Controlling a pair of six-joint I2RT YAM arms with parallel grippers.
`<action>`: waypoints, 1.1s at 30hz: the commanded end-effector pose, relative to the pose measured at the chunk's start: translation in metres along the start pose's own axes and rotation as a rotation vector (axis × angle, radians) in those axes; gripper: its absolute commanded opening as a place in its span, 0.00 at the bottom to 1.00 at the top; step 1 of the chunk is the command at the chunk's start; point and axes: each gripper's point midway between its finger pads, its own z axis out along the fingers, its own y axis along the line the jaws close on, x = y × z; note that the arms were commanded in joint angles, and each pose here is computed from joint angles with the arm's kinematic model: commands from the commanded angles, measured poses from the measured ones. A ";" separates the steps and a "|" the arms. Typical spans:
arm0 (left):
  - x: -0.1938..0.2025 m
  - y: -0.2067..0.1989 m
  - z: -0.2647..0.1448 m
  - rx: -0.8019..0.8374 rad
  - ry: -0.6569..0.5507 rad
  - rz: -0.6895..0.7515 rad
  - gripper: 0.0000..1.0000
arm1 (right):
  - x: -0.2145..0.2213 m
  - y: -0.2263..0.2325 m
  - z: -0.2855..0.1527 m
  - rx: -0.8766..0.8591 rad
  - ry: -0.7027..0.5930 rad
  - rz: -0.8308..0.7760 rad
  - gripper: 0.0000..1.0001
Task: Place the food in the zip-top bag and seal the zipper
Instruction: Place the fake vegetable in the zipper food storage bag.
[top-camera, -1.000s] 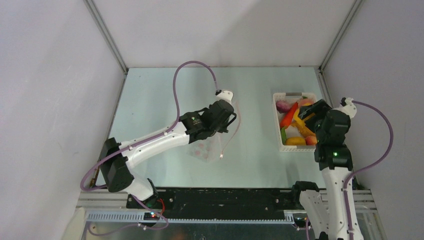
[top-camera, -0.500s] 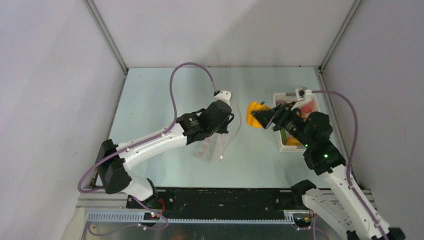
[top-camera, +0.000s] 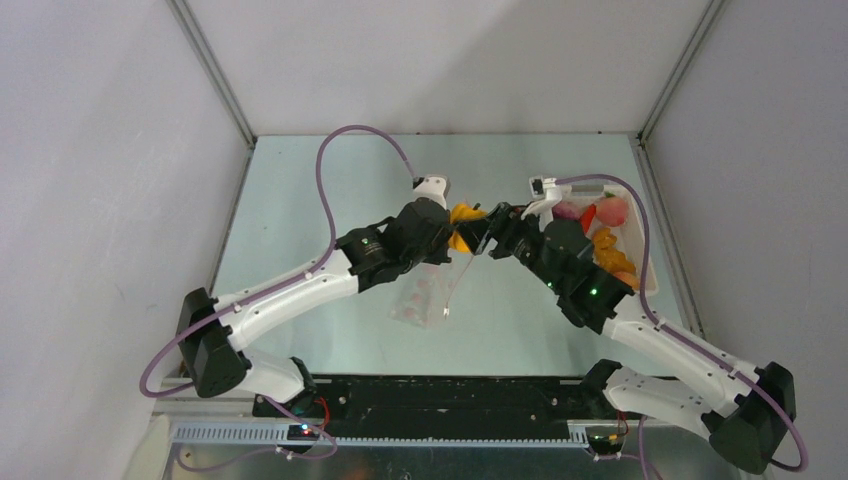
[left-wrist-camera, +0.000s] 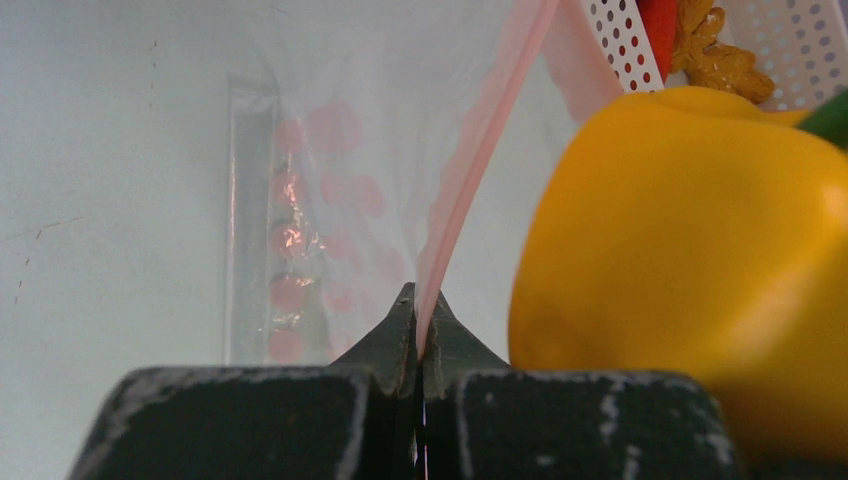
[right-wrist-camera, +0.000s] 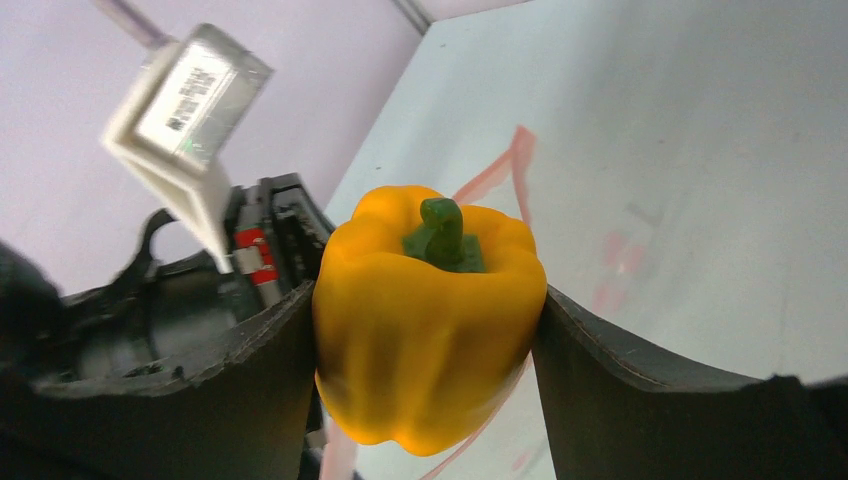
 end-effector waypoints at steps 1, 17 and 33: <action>-0.016 -0.015 -0.017 0.080 -0.057 -0.062 0.00 | -0.019 -0.016 0.007 0.125 -0.131 -0.050 0.27; -0.036 -0.006 -0.032 0.053 -0.133 -0.081 0.00 | 0.040 -0.032 0.004 0.165 0.166 -0.315 0.56; -0.033 0.001 -0.027 0.033 -0.126 -0.082 0.00 | 0.006 0.006 -0.012 0.053 0.104 -0.322 0.99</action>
